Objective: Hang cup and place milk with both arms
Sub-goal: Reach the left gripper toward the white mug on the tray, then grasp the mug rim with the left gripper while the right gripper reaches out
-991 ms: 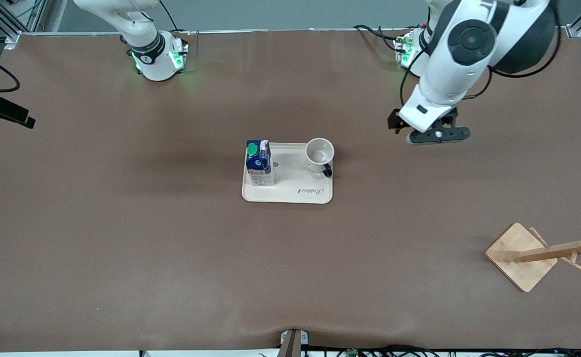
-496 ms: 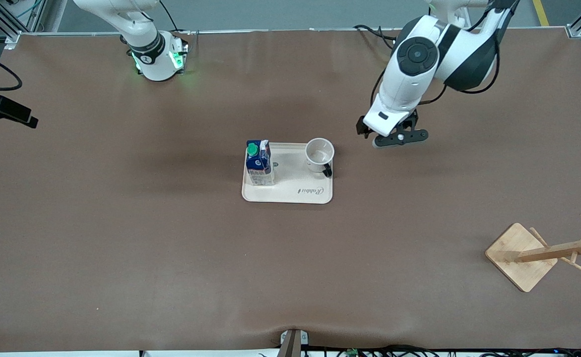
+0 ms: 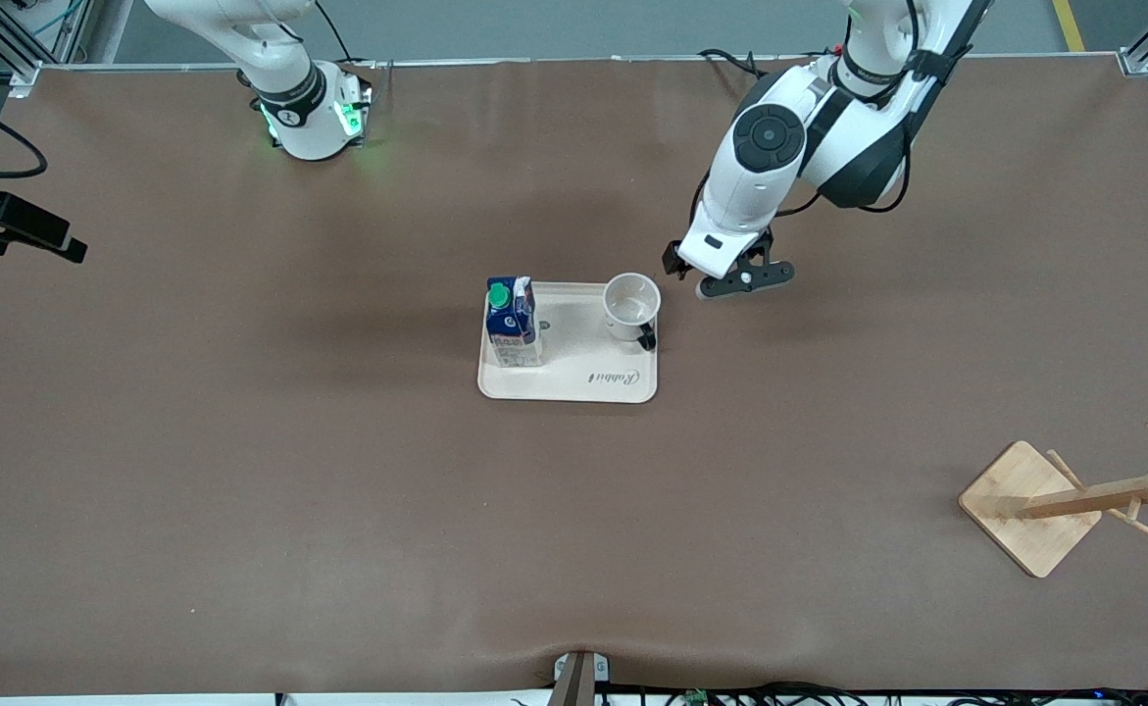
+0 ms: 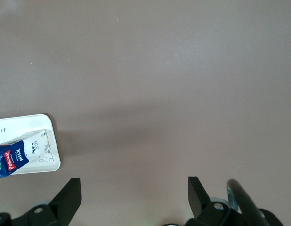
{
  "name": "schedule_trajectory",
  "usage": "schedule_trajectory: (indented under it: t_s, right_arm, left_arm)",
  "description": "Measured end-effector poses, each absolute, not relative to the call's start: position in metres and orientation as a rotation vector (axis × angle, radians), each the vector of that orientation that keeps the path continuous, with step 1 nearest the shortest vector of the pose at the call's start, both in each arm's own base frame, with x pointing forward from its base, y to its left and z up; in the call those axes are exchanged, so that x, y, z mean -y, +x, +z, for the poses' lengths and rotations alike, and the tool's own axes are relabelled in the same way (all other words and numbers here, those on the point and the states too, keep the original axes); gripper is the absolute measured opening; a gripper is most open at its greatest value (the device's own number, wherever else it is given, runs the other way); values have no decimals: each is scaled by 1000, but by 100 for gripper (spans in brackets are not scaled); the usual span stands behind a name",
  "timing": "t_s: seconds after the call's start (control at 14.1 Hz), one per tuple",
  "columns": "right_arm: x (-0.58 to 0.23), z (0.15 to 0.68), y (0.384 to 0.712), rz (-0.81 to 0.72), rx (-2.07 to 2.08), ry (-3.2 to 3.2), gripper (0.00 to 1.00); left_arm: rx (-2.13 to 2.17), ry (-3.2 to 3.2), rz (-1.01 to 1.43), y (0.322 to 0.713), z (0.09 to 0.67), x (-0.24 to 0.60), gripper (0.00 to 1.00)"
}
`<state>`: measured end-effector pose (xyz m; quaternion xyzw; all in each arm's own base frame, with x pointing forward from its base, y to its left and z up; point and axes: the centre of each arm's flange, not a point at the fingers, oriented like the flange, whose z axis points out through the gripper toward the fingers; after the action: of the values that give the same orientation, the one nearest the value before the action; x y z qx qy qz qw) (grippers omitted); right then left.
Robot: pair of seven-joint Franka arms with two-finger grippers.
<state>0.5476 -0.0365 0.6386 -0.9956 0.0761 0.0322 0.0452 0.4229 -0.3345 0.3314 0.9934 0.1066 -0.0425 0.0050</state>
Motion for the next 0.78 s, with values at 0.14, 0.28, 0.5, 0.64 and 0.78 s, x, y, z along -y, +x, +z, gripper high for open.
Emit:
schedule_trajectory:
  t_s: [0.14, 0.28, 0.5, 0.64, 0.78]
  right_arm:
    - [35, 633, 552, 106, -229, -3042, 100]
    - [32, 624, 557, 130, -222, -3043, 100]
    - [30, 604, 567, 182, -219, -3044, 100]
    - [24, 581, 579, 232, -209, -3046, 100]
    - [12, 570, 586, 253, -180, -3049, 100]
  left_arm:
    - [-392, 3060, -123, 420, 312, 347, 100]
    - [-422, 3031, -121, 417, 292, 359, 95]
    - [-451, 3028, -160, 415, 265, 364, 83]
    - [-475, 3004, -169, 416, 256, 366, 77]
    - [-500, 2985, -180, 416, 248, 368, 73]
